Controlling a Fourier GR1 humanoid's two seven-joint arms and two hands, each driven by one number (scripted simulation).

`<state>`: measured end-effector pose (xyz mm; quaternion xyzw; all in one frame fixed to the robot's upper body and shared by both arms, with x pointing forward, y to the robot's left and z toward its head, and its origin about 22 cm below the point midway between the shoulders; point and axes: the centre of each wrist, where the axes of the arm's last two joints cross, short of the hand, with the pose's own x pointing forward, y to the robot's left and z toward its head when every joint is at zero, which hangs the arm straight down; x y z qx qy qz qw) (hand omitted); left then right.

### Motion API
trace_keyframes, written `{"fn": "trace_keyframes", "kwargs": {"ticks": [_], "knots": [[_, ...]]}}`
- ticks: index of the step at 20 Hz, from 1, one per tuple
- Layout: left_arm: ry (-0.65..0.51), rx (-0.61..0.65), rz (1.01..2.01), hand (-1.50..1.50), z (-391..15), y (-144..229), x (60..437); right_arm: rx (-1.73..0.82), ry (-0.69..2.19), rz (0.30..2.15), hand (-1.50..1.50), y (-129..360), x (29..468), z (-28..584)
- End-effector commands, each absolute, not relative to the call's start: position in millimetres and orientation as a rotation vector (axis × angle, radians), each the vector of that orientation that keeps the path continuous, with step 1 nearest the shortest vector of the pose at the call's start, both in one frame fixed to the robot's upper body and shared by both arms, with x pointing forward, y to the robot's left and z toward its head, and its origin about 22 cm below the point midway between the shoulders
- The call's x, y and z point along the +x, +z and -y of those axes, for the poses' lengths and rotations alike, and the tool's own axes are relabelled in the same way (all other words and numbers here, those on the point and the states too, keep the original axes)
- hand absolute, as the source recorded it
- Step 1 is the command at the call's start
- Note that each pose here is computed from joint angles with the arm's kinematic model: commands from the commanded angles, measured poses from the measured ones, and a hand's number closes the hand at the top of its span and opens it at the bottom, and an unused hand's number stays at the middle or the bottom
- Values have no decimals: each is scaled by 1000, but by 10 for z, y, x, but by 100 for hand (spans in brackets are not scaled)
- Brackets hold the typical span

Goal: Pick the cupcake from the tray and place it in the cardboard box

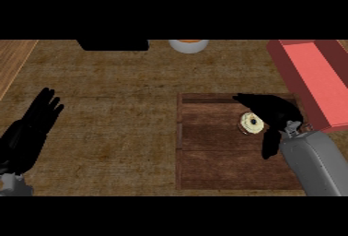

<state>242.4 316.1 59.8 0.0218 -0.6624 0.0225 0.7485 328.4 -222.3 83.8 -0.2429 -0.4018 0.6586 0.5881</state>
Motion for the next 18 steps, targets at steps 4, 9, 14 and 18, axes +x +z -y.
{"fn": "trace_keyframes", "kwargs": {"ticks": [4, 9, 14, 18], "knots": [[40, 65, 1449, 0, -3260, 574, 2412, -559, 1534, 940, -150, 702, 3471, 2304], [41, 40, 1433, 0, -3220, 339, 2316, -553, 1537, 1044, 150, 711, 3392, 2184], [39, 44, 1443, 0, -3206, 424, 2446, -568, 1584, 1064, 150, 604, 3504, 2180], [41, 21, 1440, 0, -3071, 436, 2374, -625, 1437, 1049, 150, 562, 3669, 2205]]}}
